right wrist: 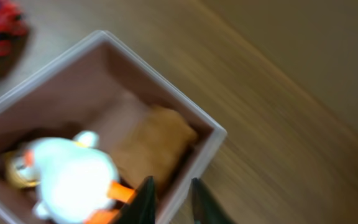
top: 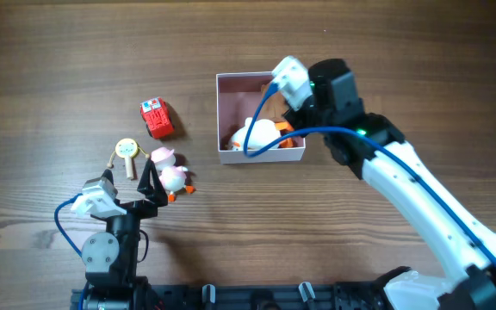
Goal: Pack container
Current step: 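Raise the right gripper out of the box and hold aside, then move the left gripper over the red fire truck and grasp it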
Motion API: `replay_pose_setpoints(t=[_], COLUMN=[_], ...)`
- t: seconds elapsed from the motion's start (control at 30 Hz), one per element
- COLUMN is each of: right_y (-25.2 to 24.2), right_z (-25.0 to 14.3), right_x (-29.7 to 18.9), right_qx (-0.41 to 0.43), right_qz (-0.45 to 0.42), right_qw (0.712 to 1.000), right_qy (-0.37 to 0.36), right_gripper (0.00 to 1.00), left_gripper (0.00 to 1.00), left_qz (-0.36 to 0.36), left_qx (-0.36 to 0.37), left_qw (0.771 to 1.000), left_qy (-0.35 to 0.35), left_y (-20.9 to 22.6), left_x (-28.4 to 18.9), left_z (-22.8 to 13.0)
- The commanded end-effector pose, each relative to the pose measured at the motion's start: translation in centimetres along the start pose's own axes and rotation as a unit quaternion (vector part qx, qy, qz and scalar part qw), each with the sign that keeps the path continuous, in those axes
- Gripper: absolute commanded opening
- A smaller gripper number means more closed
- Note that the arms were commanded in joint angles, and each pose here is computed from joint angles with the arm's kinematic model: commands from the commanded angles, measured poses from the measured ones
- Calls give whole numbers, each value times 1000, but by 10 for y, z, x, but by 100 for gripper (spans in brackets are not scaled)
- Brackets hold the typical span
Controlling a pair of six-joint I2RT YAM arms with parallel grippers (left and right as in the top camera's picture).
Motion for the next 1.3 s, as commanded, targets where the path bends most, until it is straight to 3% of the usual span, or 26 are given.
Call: replay_pose_setpoints(t=[0.0,0.03,0.07,0.1,0.33,0.53,0.77,1.0,1.1,1.27], right_y=[-37,-42,-49,-55,-78,-78,-78,-78,-78,-78], right_z=[2,-2,-8,-15,-41,-42,-42,-42,-42,-42], right_x=[-34,-38,-43,-45,-50,-50,-50,-50,-50,-50], right_qx=[142,162,191,206,227,227,227,227,227,227], right_qz=[-109,-115,-124,-133,-163,-163,-163,-163,-163,-163], right_qw=[984,980,974,969,956,956,956,956,956,956], right_qy=[-9,-4,8,23,89,91,91,91,91,91], right_gripper=[49,61,88,100,99,100,100,99,100,99], left_gripper=[100,100,100,100,100,100,100,100,100,100], left_qz=[2,2,2,2,2,-12,-82,-19,4,23], left_qx=[8,8,8,8,8,2,2,7,31,55], left_qw=[1000,1000,1000,1000,1000,1000,996,990,962,916], left_qy=[-1,-1,-1,-1,-1,2,38,139,272,397], left_y=[0,0,0,0,0,-2,-15,-25,-36,-40], left_x=[0,0,0,0,0,0,-1,30,81,154], left_z=[-2,-2,-2,-2,-2,-2,0,69,109,111])
Point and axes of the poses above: each gripper's point midway between its finger pads, its own x axis out along the fingers, its own y axis along the line the jaws close on, z = x × y, the point moved 9 cm from there along -x, back along the fingers, and after that the axes turned 12 degrees about x, right-handed, at the moved point
